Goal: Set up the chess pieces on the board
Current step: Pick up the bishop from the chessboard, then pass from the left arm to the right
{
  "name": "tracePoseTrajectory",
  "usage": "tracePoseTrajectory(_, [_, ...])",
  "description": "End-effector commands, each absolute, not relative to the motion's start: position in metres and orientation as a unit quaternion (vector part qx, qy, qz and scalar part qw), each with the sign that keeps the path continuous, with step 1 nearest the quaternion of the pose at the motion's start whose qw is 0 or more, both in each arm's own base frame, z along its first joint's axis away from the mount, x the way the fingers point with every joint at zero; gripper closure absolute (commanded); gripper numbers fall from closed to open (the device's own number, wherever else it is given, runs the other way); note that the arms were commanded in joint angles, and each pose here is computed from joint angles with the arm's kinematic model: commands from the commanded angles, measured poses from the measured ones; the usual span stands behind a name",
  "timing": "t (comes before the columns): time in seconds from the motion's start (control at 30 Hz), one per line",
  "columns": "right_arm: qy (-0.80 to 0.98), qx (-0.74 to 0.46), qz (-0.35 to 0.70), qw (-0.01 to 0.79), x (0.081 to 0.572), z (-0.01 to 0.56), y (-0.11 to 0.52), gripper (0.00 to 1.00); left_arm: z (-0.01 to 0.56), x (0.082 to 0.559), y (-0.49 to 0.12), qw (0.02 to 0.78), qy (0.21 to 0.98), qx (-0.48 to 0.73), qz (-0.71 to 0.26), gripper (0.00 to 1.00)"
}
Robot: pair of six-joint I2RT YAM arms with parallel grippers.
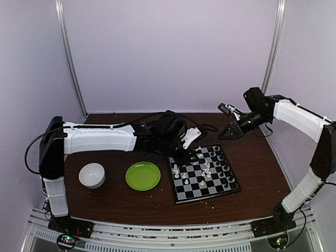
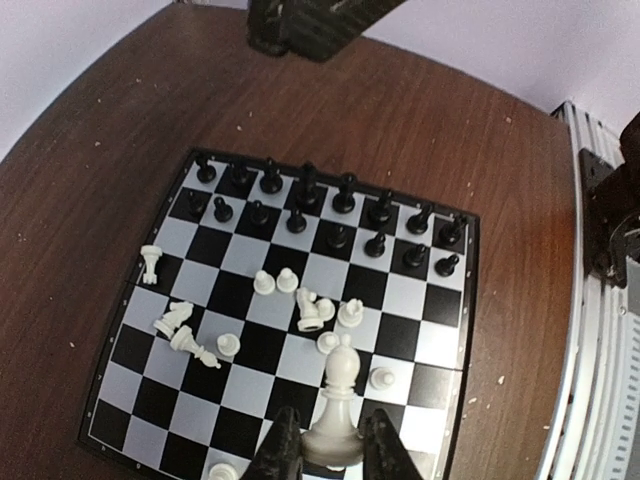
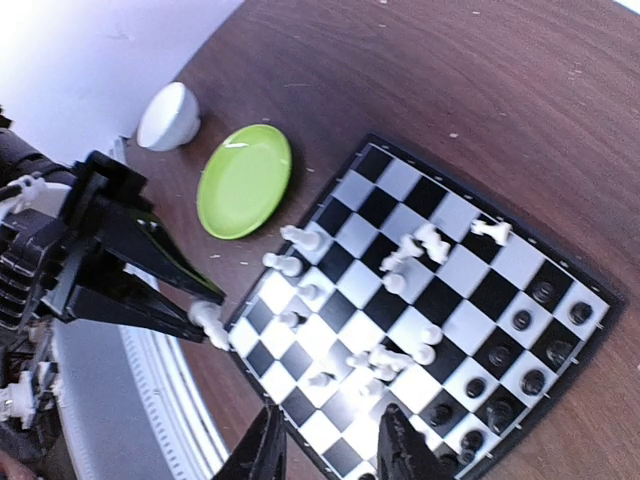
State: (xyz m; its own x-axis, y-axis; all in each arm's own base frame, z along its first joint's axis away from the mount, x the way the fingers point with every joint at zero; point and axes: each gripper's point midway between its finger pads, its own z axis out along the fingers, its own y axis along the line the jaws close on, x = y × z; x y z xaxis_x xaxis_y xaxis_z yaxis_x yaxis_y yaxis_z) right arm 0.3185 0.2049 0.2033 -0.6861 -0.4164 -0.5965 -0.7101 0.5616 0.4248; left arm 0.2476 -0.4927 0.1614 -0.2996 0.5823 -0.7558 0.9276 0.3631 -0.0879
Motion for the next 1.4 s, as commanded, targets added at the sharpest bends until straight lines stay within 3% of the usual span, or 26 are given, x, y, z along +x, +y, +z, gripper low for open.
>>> tracePoseTrajectory(0.0, [0.824,-0.285,0.478,0.111,0.294,0.216,0.232,0.66,0.207,0.255,-0.505,0.388,0.739,0.436,-0.336,0.85])
tracePoseTrajectory(0.17, [0.803,-0.267,0.529,0.068,0.286,0.219,0.251,0.59,0.219,0.261,-0.506,0.413,0.732,0.423,-0.339,0.85])
tracePoseTrajectory(0.6, [0.787,-0.256,0.560,0.026,0.264,0.209,0.272,0.57,0.218,0.262,-0.518,0.412,0.725,0.426,-0.352,0.84])
tracePoseTrajectory(0.93, [0.773,-0.254,0.581,0.022,0.265,0.214,0.276,0.61,0.220,0.260,-0.524,0.407,0.718,0.429,-0.366,0.84])
tracePoseTrajectory(1.37, [0.771,-0.244,0.587,0.029,0.268,0.214,0.278,0.78,0.216,0.259,-0.524,0.402,0.720,0.432,-0.366,0.84])
